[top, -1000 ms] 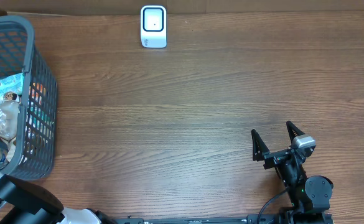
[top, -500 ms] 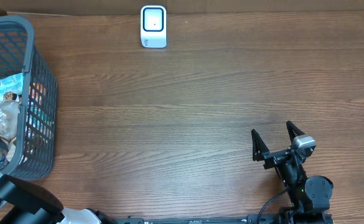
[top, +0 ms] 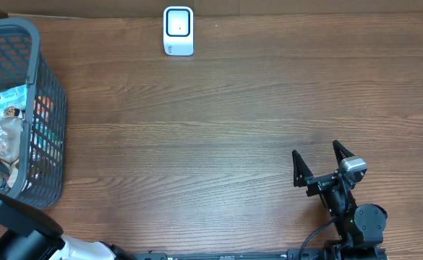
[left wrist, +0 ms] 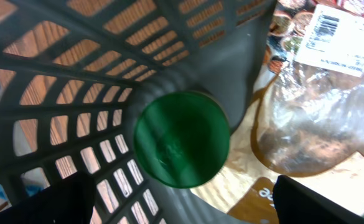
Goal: Scan the item barcode
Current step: 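Grasp the green-lidded jar in the basket with the left gripper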
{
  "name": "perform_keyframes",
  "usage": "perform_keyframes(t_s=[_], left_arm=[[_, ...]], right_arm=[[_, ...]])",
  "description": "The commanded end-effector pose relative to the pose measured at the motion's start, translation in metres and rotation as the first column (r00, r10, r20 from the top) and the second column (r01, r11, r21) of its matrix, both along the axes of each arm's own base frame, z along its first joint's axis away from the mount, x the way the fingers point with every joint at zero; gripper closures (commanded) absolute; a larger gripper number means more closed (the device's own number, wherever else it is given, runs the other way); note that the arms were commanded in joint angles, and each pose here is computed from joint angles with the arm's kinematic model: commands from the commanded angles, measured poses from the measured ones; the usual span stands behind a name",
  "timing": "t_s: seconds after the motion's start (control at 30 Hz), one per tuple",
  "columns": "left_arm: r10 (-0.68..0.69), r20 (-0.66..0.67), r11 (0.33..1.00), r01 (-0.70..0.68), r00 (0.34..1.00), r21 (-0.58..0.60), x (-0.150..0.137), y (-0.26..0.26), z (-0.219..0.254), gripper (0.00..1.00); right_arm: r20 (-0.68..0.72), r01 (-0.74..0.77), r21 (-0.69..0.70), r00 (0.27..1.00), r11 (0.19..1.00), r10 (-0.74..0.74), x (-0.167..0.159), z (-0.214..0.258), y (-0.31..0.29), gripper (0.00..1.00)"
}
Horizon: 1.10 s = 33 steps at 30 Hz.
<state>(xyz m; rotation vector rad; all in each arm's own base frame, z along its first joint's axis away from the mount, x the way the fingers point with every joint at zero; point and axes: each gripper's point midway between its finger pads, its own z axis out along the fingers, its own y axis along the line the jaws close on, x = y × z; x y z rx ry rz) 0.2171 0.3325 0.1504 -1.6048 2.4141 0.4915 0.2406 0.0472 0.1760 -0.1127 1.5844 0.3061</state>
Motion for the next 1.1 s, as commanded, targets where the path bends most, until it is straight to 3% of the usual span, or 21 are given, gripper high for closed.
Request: perform_keyframes(t_s=[0.0, 1.07], left_arm=[[-0.003, 0.009, 1.000, 0.003, 1.000, -0.023, -0.004, 0.003, -0.004, 0.05], [-0.005, 0.041, 0.997, 0.007, 0.999, -0.070, -0.014, 0.000, -0.061, 0.02]], right_arm=[[0.006, 0.004, 0.003, 1.000, 1.000, -0.004, 0.000, -0.001, -0.001, 0.00], [0.006, 0.004, 0.003, 1.000, 1.000, -0.004, 0.000, -0.001, -0.001, 0.00]])
